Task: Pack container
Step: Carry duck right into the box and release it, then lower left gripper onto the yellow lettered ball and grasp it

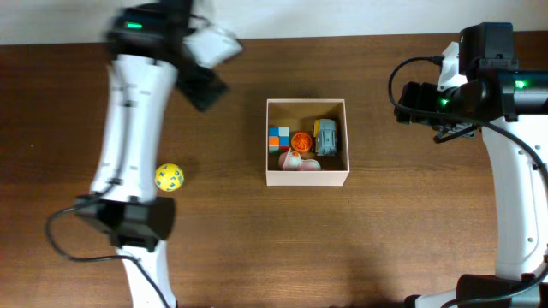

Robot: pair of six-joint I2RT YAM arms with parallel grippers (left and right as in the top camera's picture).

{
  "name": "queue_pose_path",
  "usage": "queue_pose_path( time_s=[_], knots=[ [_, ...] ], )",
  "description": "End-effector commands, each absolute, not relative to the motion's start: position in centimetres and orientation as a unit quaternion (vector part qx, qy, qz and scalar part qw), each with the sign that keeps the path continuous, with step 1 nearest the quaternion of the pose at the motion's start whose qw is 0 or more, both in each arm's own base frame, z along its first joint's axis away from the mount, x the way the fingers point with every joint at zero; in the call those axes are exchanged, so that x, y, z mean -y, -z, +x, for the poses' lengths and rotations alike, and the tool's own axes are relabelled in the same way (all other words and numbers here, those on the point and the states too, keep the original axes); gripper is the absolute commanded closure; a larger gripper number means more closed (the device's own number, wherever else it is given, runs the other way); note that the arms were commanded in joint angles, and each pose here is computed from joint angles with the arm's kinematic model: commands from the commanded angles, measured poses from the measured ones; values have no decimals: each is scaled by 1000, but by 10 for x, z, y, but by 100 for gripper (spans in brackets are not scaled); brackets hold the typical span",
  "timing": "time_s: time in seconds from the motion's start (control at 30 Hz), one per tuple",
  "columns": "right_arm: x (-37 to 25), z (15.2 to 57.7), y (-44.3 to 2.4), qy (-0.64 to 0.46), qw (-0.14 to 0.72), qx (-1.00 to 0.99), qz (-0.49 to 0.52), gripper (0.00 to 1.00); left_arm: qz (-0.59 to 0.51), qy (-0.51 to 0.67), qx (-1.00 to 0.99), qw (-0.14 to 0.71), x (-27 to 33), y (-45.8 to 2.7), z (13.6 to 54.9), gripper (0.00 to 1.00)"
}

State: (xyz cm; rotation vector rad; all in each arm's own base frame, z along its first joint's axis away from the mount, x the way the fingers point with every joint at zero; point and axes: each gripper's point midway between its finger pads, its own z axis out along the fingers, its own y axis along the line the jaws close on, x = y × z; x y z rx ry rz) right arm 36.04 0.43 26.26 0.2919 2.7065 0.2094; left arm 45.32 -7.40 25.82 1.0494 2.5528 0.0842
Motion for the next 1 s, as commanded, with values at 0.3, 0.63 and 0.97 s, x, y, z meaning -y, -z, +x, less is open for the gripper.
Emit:
queue_pose_path(
  time_s=[0.3,0.63,0.97],
  knots=[
    [-4,360,-261,-73,201,-971,102,1,69,155,-981,99,-24,-189,428,1],
    [-4,360,-261,-73,201,-972,102,1,1,121,-992,-21,-26,-90,394,1],
    [-4,360,-261,-73,201,-971,102,1,-14,104,-992,-69,-26,-47,367,2]
  ],
)
